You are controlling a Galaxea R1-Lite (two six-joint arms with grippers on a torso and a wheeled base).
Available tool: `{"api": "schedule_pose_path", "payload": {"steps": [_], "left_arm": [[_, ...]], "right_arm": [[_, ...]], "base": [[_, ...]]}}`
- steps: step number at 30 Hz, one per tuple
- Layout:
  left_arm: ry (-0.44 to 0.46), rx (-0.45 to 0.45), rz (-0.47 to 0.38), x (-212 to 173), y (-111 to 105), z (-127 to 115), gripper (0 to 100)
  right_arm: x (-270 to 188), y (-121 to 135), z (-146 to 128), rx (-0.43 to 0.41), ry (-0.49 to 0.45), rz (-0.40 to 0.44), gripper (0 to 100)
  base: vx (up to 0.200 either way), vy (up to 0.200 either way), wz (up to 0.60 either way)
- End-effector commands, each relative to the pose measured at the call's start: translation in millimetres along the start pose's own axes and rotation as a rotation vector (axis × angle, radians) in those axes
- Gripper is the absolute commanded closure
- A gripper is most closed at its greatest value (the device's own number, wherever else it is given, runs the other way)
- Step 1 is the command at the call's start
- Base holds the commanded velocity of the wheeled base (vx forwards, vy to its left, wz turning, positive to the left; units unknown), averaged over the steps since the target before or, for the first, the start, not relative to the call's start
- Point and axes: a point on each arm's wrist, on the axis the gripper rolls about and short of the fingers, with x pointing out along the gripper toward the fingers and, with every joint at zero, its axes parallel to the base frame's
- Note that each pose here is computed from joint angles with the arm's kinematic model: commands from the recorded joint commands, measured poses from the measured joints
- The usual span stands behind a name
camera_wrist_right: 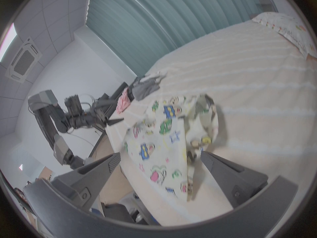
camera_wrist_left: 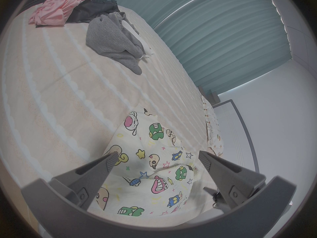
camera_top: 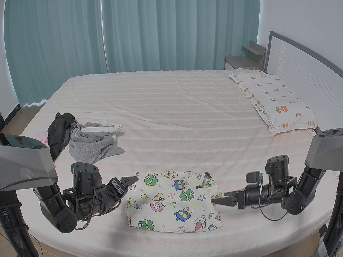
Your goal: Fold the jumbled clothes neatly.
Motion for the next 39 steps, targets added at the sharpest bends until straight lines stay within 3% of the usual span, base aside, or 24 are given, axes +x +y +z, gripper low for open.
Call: {"api": "schedule_pose_path", "payload": {"steps": [1,6,12,29,39], "left_arm": [[-0.001,-0.002,0.004,0,1,0,0],[0.005,-0.003,0.017,-1,4,-1,0],[0.005,-0.011,0.038,3,10,-1,0],[-0.006,-0.016,0.037,7,16,0,0],[-0.005,-0.016,0.036,7,16,-1,0]], "right_arm": [[33,3,35,0.018,-0.085,0.011,0],[94,3,29,0.054,-0.020,-0.033,0],[117,-8,25,0.070,0.002,-0.102,0],[123,-34,17,0.122,0.038,-0.178,0],[120,-34,12,0.128,0.057,-0.200,0]], "base": [[0.000,0.000,0.00],[0.000,0.000,0.00],[0.000,0.000,0.00],[0.000,0.000,0.00],[0.000,0.000,0.00]]}}
